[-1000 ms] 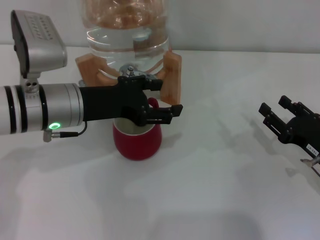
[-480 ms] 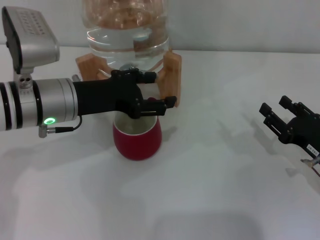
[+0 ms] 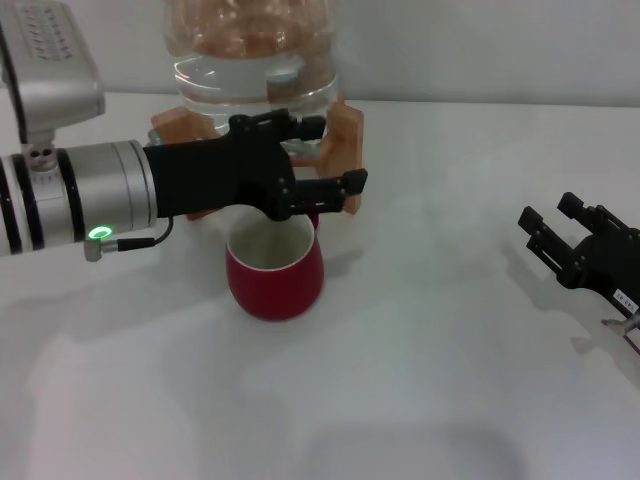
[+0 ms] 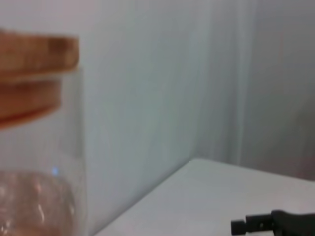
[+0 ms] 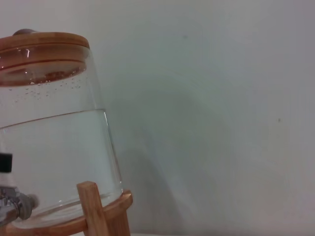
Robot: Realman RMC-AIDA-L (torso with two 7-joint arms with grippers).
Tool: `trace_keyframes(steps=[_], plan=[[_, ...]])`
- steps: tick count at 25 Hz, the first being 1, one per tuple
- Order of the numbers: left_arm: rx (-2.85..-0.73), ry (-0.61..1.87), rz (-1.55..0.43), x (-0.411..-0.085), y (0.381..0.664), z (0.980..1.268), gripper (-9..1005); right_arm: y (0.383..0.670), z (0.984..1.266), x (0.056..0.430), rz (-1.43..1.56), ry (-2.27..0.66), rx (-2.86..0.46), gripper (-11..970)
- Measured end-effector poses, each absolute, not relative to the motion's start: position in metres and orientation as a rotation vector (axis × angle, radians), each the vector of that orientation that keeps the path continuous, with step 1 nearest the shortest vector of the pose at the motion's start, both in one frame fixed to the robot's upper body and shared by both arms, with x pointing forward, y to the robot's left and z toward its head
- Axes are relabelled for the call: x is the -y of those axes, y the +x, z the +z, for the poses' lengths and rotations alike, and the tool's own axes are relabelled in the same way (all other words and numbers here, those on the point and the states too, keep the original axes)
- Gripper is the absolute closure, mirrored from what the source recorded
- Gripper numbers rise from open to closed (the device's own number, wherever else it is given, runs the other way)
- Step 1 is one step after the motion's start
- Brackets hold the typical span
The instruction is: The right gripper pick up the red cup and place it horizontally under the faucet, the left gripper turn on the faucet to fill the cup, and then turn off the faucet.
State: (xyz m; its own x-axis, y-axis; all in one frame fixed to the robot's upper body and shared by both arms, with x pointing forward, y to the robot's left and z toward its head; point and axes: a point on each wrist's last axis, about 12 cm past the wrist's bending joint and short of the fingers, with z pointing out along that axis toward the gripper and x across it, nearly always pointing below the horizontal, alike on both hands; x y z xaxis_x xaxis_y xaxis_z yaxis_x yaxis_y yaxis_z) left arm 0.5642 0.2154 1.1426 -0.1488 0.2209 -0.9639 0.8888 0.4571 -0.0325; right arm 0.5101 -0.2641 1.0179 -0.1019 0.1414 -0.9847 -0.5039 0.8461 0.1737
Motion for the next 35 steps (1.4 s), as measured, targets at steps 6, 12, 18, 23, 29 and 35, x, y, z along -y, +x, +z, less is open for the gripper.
trace_keyframes(steps=[6, 12, 18, 23, 29, 35], plan=[[-1.522, 0.913, -0.817, -0.218, 0.553, 1.134, 139, 0.51, 1.019, 0.264, 0.544, -0.307, -1.574, 356], [-1.401, 0.807, -0.794, -0.225, 0.532, 1.107, 139, 0.513, 1.022, 0.263, 0.464, -0.381, -1.536, 356], [-1.329, 0.603, -0.772, -0.245, 0.497, 1.067, 139, 0.514, 1.022, 0.264, 0.406, -0.431, -1.521, 356], [-1.279, 0.455, -0.704, -0.261, 0.475, 1.05, 139, 0.515, 1.024, 0.264, 0.372, -0.44, -1.489, 356], [-1.346, 0.315, -0.636, -0.273, 0.463, 1.032, 139, 0.514, 1.029, 0.262, 0.349, -0.409, -1.442, 356], [-1.358, 0.31, -0.634, -0.272, 0.466, 1.031, 139, 0.512, 1.03, 0.262, 0.334, -0.406, -1.431, 356]])
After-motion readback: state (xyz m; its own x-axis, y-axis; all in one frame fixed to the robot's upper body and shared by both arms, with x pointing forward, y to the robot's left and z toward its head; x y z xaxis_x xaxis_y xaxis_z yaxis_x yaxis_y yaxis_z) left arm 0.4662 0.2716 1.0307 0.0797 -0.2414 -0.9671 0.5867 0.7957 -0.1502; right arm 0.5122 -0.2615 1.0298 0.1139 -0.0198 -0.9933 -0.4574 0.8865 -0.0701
